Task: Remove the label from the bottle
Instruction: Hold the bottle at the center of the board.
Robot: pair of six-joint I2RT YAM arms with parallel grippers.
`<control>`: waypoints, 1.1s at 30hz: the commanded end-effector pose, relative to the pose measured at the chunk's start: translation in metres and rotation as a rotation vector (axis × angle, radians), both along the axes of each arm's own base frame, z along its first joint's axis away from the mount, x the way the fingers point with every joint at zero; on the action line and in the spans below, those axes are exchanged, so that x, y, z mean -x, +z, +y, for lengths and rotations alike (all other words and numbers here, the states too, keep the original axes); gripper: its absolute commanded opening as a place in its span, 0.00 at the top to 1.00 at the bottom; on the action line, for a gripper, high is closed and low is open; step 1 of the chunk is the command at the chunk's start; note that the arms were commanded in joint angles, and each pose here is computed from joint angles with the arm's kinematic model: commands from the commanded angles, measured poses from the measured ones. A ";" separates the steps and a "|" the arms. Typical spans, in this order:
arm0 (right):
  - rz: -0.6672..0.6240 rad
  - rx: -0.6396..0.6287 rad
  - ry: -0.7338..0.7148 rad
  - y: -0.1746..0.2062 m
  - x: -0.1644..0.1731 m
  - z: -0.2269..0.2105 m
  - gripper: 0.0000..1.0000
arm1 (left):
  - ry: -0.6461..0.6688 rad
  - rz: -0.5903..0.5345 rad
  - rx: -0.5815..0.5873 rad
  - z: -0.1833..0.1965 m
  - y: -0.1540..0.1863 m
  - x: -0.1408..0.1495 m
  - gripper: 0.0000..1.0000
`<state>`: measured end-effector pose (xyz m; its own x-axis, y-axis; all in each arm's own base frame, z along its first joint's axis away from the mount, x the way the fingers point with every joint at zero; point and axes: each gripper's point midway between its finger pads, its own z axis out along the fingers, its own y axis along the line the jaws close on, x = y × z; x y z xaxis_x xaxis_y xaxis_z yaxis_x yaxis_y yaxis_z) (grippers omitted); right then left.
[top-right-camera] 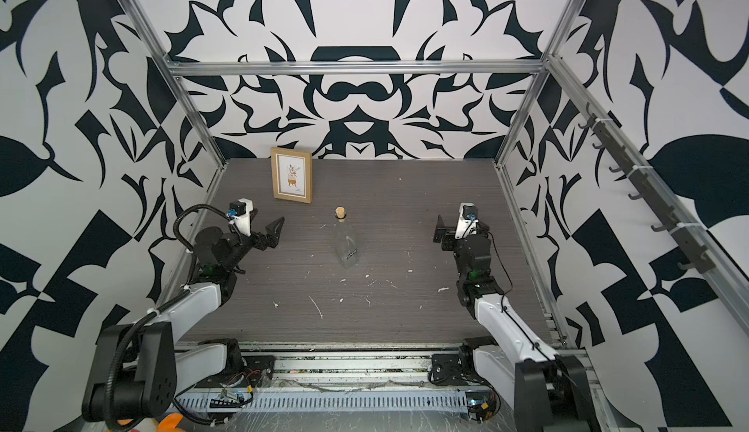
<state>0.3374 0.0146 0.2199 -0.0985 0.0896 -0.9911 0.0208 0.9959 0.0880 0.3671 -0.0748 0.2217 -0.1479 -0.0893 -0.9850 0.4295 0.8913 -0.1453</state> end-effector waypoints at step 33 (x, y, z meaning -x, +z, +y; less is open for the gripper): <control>0.150 -0.364 0.498 0.087 0.081 0.084 0.05 | -0.897 0.105 -0.127 -0.193 0.054 0.125 0.00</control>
